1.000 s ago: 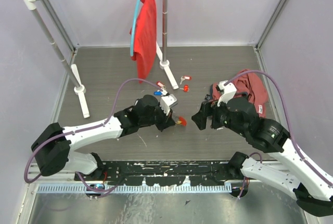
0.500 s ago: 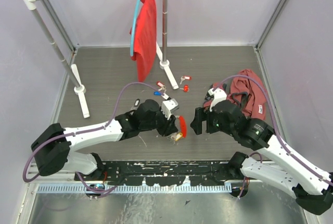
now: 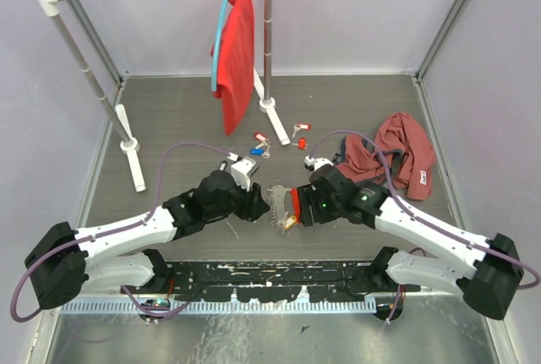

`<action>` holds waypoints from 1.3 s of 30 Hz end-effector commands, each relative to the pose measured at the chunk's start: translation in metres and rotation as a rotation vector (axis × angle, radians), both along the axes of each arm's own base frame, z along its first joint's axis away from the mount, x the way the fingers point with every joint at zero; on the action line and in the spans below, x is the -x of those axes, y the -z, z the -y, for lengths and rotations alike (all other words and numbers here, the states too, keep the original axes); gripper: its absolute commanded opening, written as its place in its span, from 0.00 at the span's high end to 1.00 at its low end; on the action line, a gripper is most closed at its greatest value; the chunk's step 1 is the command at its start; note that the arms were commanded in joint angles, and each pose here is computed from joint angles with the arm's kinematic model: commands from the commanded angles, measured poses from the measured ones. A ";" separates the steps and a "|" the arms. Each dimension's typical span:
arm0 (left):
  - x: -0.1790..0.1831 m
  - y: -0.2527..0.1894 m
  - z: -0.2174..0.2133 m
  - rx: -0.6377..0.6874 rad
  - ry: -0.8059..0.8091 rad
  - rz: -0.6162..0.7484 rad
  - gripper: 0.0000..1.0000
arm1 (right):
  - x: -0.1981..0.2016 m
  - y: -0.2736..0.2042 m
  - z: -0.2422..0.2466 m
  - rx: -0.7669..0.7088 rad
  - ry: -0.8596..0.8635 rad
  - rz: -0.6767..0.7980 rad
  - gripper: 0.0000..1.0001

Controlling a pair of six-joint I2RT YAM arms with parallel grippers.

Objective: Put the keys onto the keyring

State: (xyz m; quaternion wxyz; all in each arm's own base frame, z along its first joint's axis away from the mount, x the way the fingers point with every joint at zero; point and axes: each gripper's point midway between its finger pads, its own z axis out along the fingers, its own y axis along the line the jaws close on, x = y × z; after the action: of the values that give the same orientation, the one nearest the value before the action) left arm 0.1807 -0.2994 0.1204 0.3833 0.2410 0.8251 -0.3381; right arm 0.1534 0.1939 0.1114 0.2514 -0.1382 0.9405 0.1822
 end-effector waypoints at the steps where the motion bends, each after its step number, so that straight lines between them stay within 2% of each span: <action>1: -0.006 0.004 -0.020 0.020 -0.136 -0.016 0.47 | -0.025 0.002 -0.024 -0.024 0.014 0.045 0.35; 8: -0.009 0.011 -0.028 0.016 -0.184 -0.050 0.47 | -0.070 0.040 -0.027 0.170 0.052 0.071 0.34; 12: -0.010 0.007 -0.029 0.016 -0.185 -0.044 0.47 | -0.089 0.056 -0.032 0.202 0.062 0.052 0.36; 18: -0.013 0.000 -0.037 -0.001 -0.198 -0.017 0.47 | -0.097 0.076 -0.030 0.259 0.077 0.032 0.37; 24: -0.014 -0.002 -0.039 -0.002 -0.200 -0.014 0.48 | -0.099 0.088 -0.029 0.292 0.068 0.010 0.53; 30: -0.017 -0.004 -0.040 -0.001 -0.209 -0.009 0.47 | -0.092 0.090 -0.034 0.233 0.045 0.003 0.73; 34: -0.023 -0.005 -0.040 0.017 -0.215 -0.017 0.47 | -0.091 0.079 -0.031 0.206 0.011 0.057 0.78; 39: -0.047 -0.003 -0.041 0.052 -0.272 -0.080 0.43 | -0.089 0.076 -0.024 0.220 -0.001 0.080 0.79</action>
State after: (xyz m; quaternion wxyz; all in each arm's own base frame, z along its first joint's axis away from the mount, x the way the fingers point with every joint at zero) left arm 0.2042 -0.2502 0.1067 0.3914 0.1353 0.8634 -0.2883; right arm 0.2328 0.2149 0.0205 0.2394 -0.1619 0.9552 0.0632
